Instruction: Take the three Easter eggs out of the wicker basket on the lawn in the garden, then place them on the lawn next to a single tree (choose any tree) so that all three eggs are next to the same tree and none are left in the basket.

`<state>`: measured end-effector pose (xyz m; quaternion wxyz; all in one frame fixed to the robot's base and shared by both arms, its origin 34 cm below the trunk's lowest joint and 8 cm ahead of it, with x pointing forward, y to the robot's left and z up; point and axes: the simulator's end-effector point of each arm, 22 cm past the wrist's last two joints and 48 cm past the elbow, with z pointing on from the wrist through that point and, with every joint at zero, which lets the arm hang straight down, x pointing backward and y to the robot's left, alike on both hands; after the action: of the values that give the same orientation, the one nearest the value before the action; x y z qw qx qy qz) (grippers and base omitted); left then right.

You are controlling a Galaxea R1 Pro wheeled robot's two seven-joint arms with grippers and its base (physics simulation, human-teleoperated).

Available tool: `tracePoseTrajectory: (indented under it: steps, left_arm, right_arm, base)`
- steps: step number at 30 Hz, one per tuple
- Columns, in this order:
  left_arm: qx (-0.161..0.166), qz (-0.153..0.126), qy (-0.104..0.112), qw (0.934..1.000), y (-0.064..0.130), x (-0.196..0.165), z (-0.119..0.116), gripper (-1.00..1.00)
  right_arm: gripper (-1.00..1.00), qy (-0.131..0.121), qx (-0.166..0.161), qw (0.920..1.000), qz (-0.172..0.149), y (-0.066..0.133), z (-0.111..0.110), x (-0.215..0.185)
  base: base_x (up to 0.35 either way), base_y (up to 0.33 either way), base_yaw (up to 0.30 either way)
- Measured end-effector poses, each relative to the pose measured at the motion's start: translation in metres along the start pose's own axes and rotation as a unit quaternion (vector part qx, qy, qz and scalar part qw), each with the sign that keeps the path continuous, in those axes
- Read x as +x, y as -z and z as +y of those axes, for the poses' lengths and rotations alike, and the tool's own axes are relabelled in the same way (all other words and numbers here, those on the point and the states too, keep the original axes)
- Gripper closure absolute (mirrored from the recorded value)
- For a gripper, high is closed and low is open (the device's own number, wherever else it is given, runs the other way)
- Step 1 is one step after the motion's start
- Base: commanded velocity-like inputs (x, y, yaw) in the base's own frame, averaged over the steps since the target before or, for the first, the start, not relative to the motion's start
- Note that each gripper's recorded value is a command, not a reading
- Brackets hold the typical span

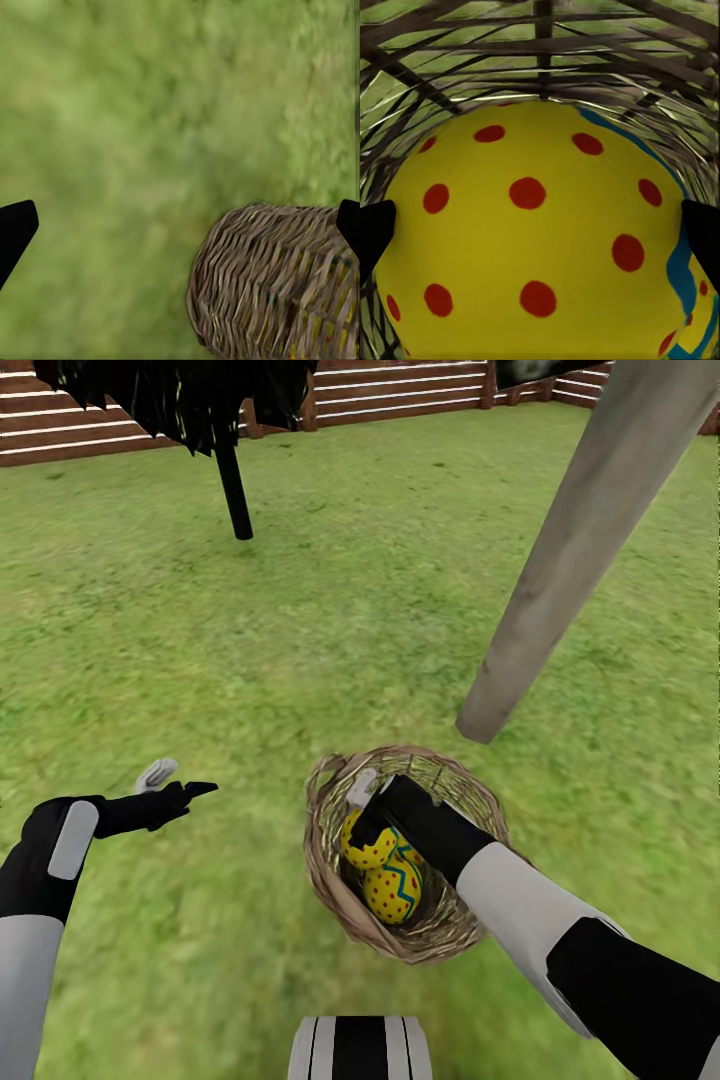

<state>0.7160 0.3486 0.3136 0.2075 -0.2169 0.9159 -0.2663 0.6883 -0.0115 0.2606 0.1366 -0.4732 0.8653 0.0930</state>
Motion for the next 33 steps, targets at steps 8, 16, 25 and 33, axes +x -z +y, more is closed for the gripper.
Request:
tracePoseTrajectory:
  steps: [8,16,25,33]
  left_arm:
    - [0.006,-0.010,-0.005,0.9999,0.011,-0.008,-0.010,-1.00]
    - [0.006,-0.024,-0.015,0.9996,0.031,-0.023,-0.017,-1.00]
    - [0.015,-0.037,-0.022,0.9989,0.047,-0.033,-0.032,-1.00]
    - [0.021,-0.050,-0.028,0.9981,0.062,-0.042,-0.045,-1.00]
  right_arm:
    - [1.00,0.006,0.010,0.9999,-0.008,0.014,-0.003,-0.010]
    - [1.00,0.011,0.025,0.9995,-0.016,0.033,-0.010,-0.019]
    - [1.00,0.014,0.039,0.9988,-0.026,0.055,-0.016,-0.030]
    - [1.00,0.018,0.048,0.9980,-0.036,0.075,-0.019,-0.040]
  base:
    - [0.000,0.000,0.000]
    - [-0.083,-0.037,0.000]
    - [-0.103,-0.099,0.000]
    - [-0.036,-0.031,0.000]
